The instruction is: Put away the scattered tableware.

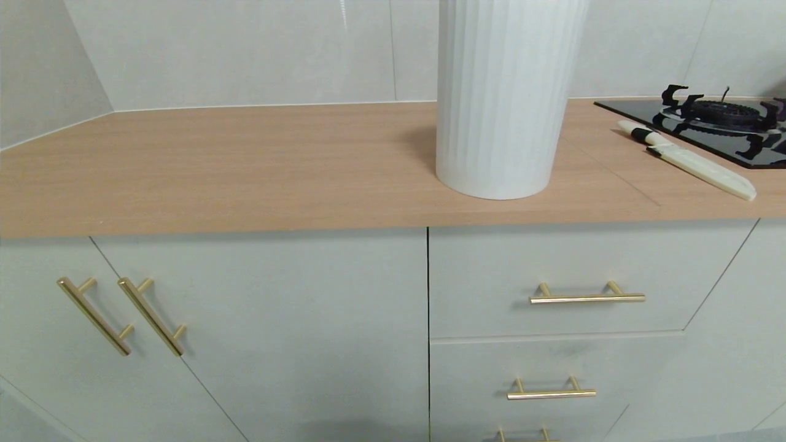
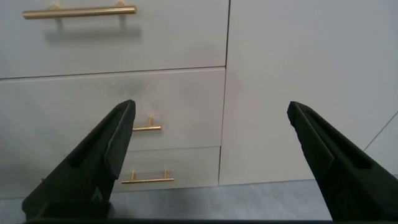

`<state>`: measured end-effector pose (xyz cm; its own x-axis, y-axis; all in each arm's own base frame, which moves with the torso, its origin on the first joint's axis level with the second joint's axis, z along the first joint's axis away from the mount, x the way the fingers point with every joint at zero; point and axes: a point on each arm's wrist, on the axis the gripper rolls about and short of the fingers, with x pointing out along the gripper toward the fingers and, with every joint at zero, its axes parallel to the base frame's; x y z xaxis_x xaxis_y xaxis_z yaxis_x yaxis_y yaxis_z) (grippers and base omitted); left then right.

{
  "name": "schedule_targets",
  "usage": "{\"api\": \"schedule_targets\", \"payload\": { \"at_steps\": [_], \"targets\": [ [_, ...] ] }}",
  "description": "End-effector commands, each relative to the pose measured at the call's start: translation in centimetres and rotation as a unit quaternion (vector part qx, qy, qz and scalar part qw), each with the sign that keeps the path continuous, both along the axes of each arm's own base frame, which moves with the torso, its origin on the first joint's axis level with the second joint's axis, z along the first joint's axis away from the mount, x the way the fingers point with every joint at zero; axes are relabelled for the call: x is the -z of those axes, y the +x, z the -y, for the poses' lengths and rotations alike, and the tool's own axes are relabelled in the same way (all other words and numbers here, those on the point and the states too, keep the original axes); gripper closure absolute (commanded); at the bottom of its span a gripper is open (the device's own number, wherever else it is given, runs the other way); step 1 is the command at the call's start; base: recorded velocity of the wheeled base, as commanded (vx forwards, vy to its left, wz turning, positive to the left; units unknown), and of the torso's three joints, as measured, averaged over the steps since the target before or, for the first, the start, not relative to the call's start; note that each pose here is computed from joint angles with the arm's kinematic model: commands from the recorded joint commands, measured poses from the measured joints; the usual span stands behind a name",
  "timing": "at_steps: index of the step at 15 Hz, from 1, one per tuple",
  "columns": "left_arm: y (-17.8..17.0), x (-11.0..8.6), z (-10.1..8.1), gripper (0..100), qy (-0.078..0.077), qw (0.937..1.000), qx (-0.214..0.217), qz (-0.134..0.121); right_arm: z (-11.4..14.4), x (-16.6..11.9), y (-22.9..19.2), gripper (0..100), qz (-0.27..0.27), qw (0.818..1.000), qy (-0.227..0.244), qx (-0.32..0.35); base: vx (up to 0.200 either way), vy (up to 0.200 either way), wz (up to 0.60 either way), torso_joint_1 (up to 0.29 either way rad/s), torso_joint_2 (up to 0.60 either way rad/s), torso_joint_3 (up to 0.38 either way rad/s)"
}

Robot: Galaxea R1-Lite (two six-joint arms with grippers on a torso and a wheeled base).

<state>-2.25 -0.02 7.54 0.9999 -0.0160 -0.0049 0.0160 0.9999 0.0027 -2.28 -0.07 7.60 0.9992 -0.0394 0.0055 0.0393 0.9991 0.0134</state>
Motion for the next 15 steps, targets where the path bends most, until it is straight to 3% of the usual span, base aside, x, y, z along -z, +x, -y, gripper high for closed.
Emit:
{"api": "schedule_targets", "payload": {
  "at_steps": [1,7,10,15],
  "targets": [
    [0.01,-0.02,0.0,0,0.0,1.0,0.0,0.0,0.0,-0.01,0.01,0,0.0,1.0,0.0,0.0,0.0,0.0,0.0,0.0,0.0,0.0],
    [0.01,-0.02,0.0,0,0.0,1.0,0.0,0.0,0.0,-0.01,0.01,0,0.0,1.0,0.0,0.0,0.0,0.0,0.0,0.076,-0.17,-0.155],
    [0.01,-0.02,0.0,0,0.0,1.0,0.0,0.0,0.0,-0.01,0.01,0,0.0,1.0,0.0,0.0,0.0,0.0,0.0,0.084,-0.52,-0.274],
    [0.01,-0.02,0.0,0,-0.001,1.0,0.0,0.0,0.0,-0.01,0.01,0,0.0,1.0,0.0,0.0,0.0,0.0,0.0,0.233,-0.48,-0.276]
  ]
}}
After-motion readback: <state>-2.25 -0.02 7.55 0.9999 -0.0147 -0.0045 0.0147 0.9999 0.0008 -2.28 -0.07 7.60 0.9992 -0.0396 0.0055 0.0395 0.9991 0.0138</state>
